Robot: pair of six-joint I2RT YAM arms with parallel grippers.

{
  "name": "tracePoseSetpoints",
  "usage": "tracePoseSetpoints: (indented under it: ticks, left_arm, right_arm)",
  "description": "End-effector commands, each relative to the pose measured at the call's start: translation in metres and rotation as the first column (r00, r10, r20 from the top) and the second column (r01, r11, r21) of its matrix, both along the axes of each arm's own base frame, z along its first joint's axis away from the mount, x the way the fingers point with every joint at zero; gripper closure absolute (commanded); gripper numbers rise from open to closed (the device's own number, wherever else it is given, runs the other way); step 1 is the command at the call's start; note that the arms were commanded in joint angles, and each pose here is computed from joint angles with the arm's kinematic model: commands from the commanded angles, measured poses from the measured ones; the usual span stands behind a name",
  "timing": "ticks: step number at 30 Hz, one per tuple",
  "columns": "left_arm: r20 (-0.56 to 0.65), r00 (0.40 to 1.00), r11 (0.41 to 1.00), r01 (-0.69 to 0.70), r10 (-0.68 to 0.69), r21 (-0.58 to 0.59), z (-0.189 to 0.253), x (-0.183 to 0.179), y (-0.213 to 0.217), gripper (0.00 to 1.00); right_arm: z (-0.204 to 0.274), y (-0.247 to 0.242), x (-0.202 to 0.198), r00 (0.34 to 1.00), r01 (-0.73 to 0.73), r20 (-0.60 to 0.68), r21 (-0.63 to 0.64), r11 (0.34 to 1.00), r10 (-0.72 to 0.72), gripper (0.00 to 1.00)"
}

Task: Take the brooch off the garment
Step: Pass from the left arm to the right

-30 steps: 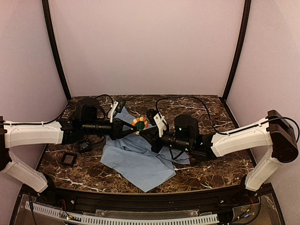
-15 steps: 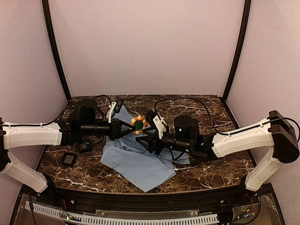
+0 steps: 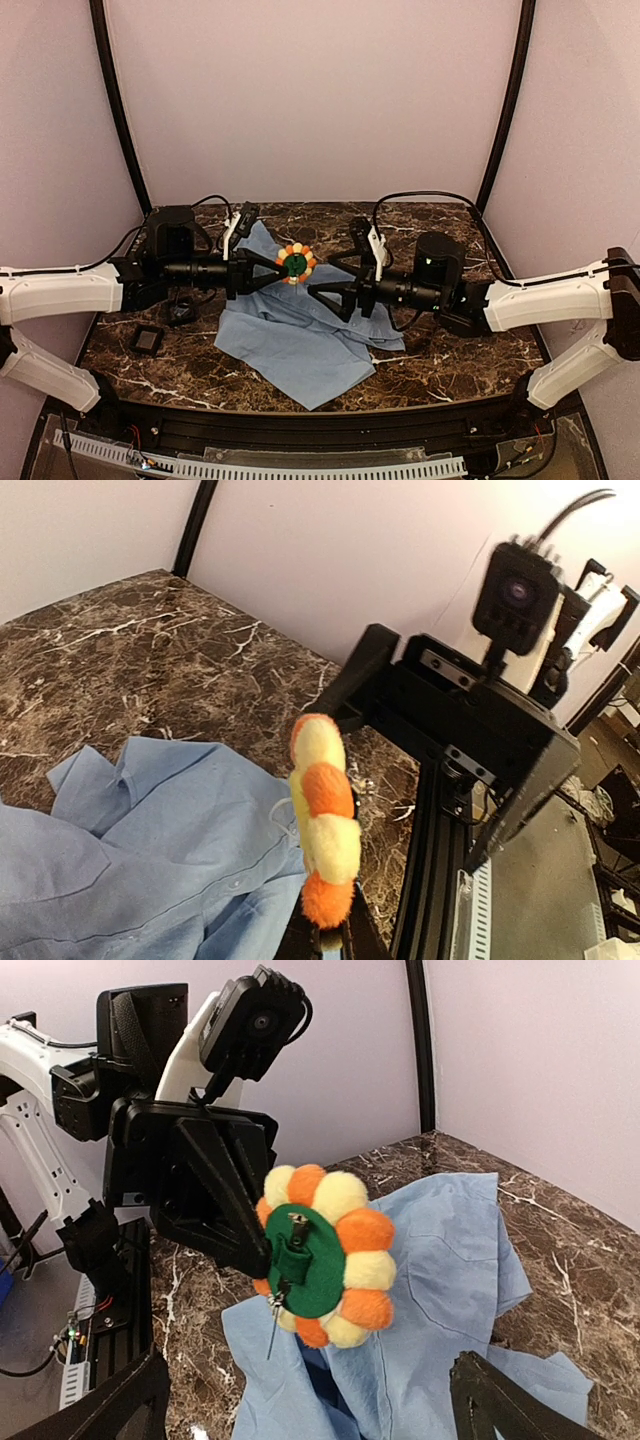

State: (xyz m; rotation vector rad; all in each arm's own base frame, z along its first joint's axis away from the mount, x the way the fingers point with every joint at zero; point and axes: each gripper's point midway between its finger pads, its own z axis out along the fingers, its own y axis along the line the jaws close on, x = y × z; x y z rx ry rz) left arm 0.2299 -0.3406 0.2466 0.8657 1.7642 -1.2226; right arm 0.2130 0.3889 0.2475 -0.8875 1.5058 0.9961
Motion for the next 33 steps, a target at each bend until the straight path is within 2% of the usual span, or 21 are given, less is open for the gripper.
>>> tracePoseSetpoints:
  ticks: [1, 5, 13, 24, 33]
  left_arm:
    - [0.016, 0.993, 0.992, 0.120, -0.119, -0.043, 0.006, -0.016, -0.007, 0.99]
    - [-0.001, 0.986, 0.985, 0.169, -0.169, -0.043, 0.002, -0.022, -0.013, 0.99]
    - [-0.012, 0.981, 0.981, 0.192, -0.192, -0.034, -0.002, -0.025, -0.018, 0.99]
    - [-0.017, 0.980, 0.980, 0.197, -0.198, -0.033, -0.004, -0.026, -0.020, 0.99]
    - [-0.026, 0.980, 0.980, 0.195, -0.195, -0.028, -0.006, -0.024, -0.021, 0.99]
  right_arm:
    - [0.012, -0.005, -0.015, 0.984, -0.177, -0.014, 0.096, 0.979, 0.179, 0.04]
    - [0.013, -0.007, -0.016, 0.965, -0.255, -0.033, 0.137, 0.957, 0.262, 0.14]
    - [0.010, 0.000, -0.019, 0.936, -0.336, -0.052, 0.155, 0.929, 0.347, 0.55]
    - [0.006, 0.009, -0.017, 0.923, -0.363, -0.076, 0.159, 0.918, 0.378, 0.74]
    - [0.003, 0.013, -0.015, 0.916, -0.374, -0.092, 0.156, 0.914, 0.391, 0.78]
